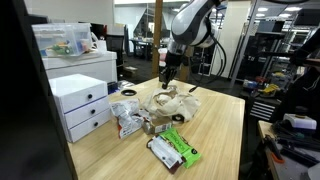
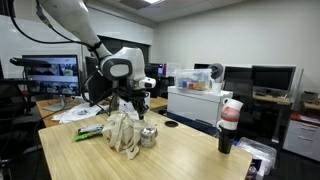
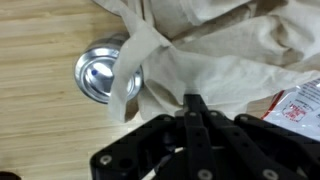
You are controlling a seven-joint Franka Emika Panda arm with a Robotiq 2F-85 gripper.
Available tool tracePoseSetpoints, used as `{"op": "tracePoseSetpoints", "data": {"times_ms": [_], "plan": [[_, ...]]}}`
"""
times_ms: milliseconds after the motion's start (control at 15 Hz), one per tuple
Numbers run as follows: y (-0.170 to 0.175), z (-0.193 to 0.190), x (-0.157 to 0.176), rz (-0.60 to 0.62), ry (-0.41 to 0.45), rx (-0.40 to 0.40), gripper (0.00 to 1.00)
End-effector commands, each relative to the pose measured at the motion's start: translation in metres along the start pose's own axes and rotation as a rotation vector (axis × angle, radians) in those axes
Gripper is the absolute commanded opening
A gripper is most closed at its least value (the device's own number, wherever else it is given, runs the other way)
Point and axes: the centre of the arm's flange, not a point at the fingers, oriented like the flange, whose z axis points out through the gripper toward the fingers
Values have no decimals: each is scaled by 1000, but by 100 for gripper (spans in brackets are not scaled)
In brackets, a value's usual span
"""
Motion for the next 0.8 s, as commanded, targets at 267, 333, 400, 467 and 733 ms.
{"op": "tracePoseSetpoints", "data": {"times_ms": [267, 333, 400, 467, 733], "plan": [[7, -13, -9, -7, 51, -16, 38], [4, -14, -8, -9, 54, -13, 45], [1, -16, -8, -11, 57, -10, 52], [-4, -19, -8, -12, 55, -8, 58], [-20, -31, -11, -15, 32, 0, 84]]}}
